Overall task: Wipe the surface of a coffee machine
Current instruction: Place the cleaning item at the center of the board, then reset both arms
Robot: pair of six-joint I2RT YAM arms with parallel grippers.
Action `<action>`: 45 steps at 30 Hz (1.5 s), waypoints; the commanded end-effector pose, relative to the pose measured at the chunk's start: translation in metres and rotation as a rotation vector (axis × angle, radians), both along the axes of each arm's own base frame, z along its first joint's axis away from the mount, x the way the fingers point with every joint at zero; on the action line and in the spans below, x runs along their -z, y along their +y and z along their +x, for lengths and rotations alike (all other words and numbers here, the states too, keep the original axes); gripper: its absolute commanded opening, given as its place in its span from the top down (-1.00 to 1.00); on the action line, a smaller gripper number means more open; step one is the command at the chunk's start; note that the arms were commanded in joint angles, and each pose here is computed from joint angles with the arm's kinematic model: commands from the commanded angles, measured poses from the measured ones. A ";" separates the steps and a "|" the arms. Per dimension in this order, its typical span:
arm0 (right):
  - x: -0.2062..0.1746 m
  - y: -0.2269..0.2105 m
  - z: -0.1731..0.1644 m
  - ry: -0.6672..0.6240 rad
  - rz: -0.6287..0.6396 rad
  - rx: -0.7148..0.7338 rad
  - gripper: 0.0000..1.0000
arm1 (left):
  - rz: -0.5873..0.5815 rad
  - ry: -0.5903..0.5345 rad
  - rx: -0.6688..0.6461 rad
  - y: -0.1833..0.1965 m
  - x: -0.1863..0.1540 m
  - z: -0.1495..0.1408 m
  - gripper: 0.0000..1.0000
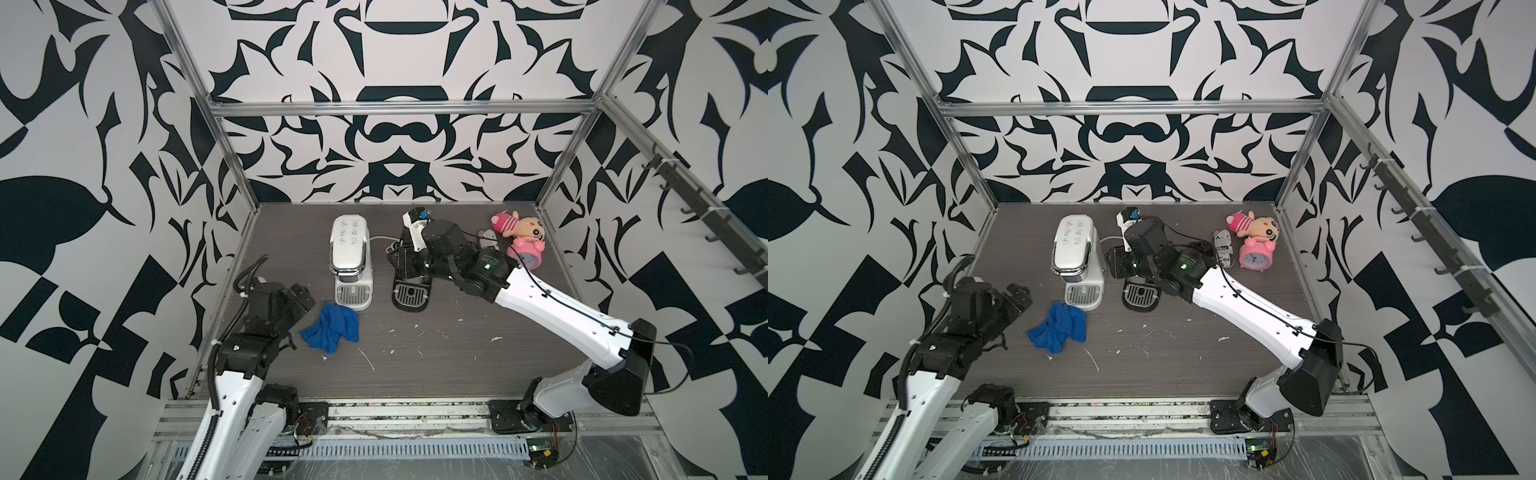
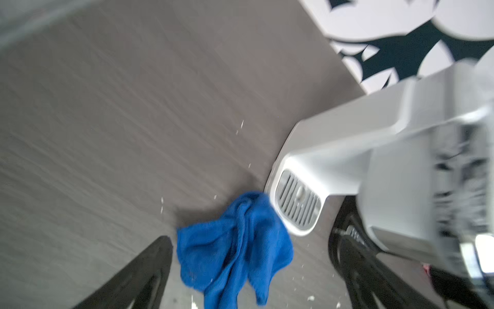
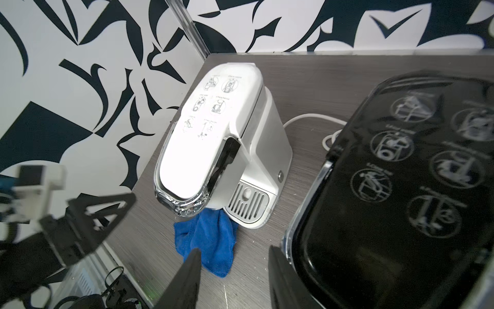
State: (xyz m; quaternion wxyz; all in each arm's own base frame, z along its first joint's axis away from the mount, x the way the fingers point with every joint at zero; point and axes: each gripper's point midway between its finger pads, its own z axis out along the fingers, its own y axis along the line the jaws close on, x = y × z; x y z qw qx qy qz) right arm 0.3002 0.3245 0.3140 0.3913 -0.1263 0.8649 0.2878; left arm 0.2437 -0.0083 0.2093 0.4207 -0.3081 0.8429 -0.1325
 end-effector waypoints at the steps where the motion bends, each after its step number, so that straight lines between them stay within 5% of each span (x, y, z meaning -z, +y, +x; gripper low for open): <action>1: -0.078 -0.067 0.011 -0.177 0.015 0.151 0.06 | 0.191 -0.033 -0.030 0.031 -0.021 0.025 -0.99; 5: -0.046 -0.177 0.062 -0.147 -0.040 0.439 0.03 | 0.246 -0.108 -0.191 0.075 -0.014 0.062 -0.99; 9: 0.066 -0.313 0.093 -0.063 -0.182 0.813 0.00 | 0.378 -0.205 -0.283 0.100 0.016 0.079 -0.99; 12: 0.133 -0.354 0.087 -0.077 -0.320 0.882 -0.11 | 0.454 -0.229 -0.283 0.105 0.043 0.074 -0.99; 15: 0.180 -0.353 0.079 -0.166 -0.408 0.792 -0.14 | 0.491 -0.271 -0.262 0.103 0.066 0.065 -0.99; 21: 0.225 -0.324 0.076 -0.441 -0.325 0.629 -0.24 | 0.554 -0.418 -0.060 0.074 0.070 0.088 -0.99; 25: 0.226 -0.350 0.068 -0.393 -0.346 0.784 -0.39 | 0.524 -0.373 0.129 0.052 0.104 0.126 -0.99; 27: 0.228 -0.352 0.072 -0.379 -0.367 0.786 -0.41 | 0.541 -0.427 0.122 0.052 0.104 0.131 -0.99; 30: 0.229 -0.354 0.074 -0.362 -0.370 0.801 -0.45 | 0.508 -0.328 0.009 0.071 0.110 0.117 -0.99; 31: 0.228 -0.353 0.074 -0.369 -0.373 0.798 -0.98 | 0.509 -0.320 -0.054 0.081 0.110 0.118 -0.99; 37: 0.228 -0.353 0.073 -0.367 -0.370 0.803 -0.99 | 0.503 -0.233 0.059 0.068 0.119 0.141 -0.99; 45: 0.228 -0.353 0.073 -0.366 -0.370 0.801 -0.99 | 0.505 -0.252 0.130 0.057 0.120 0.146 -0.99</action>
